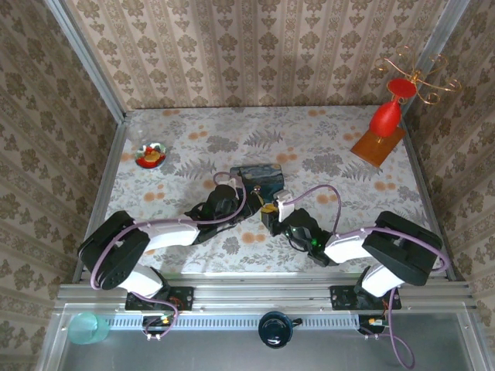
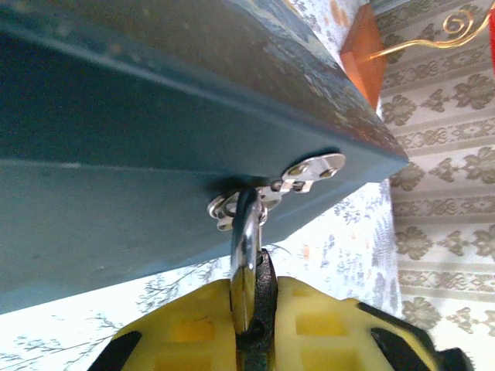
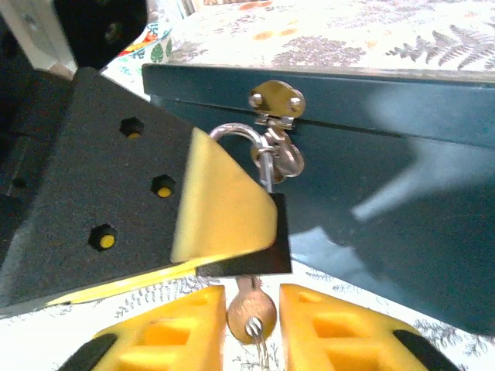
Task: Unlock a padlock with a key
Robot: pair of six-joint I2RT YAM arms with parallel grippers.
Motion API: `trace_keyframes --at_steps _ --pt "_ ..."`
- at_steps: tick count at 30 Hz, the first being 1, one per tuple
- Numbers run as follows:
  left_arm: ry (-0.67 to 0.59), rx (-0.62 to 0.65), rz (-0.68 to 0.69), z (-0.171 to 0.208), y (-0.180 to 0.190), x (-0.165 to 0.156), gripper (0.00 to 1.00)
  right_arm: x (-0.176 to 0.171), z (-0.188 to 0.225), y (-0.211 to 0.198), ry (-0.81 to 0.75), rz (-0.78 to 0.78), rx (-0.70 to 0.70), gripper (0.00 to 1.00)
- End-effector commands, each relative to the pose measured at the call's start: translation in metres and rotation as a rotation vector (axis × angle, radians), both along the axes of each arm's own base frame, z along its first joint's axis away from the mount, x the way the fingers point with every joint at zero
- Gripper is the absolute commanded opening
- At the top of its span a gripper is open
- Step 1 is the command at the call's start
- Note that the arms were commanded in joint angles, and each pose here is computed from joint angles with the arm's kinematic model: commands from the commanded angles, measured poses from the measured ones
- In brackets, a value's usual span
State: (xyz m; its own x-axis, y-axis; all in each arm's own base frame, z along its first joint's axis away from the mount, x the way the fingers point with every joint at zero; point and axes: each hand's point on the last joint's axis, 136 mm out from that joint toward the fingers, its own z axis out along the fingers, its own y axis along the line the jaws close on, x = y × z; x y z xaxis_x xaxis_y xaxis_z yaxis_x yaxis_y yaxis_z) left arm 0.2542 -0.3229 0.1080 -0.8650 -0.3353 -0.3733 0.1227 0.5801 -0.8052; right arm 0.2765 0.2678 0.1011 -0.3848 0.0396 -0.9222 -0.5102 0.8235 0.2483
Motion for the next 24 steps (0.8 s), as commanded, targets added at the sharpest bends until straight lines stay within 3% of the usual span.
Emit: trace_keyframes --at_steps 1,7,14,24 --pt "-0.068 0.079 0.002 0.006 0.009 0.004 0.00 -0.003 0.001 -0.014 0.033 -0.039 0.002 0.36" --pt "-0.107 0.284 -0.018 -0.004 0.025 0.001 0.00 -0.003 0.015 -0.036 0.068 -0.102 0.012 0.45" --pt "-0.116 0.494 -0.029 -0.027 0.043 -0.005 0.00 -0.008 0.023 -0.040 0.116 -0.082 0.033 0.47" --pt "-0.091 0.581 -0.056 -0.053 0.039 -0.013 0.04 -0.012 0.025 -0.032 0.180 -0.061 0.097 0.47"
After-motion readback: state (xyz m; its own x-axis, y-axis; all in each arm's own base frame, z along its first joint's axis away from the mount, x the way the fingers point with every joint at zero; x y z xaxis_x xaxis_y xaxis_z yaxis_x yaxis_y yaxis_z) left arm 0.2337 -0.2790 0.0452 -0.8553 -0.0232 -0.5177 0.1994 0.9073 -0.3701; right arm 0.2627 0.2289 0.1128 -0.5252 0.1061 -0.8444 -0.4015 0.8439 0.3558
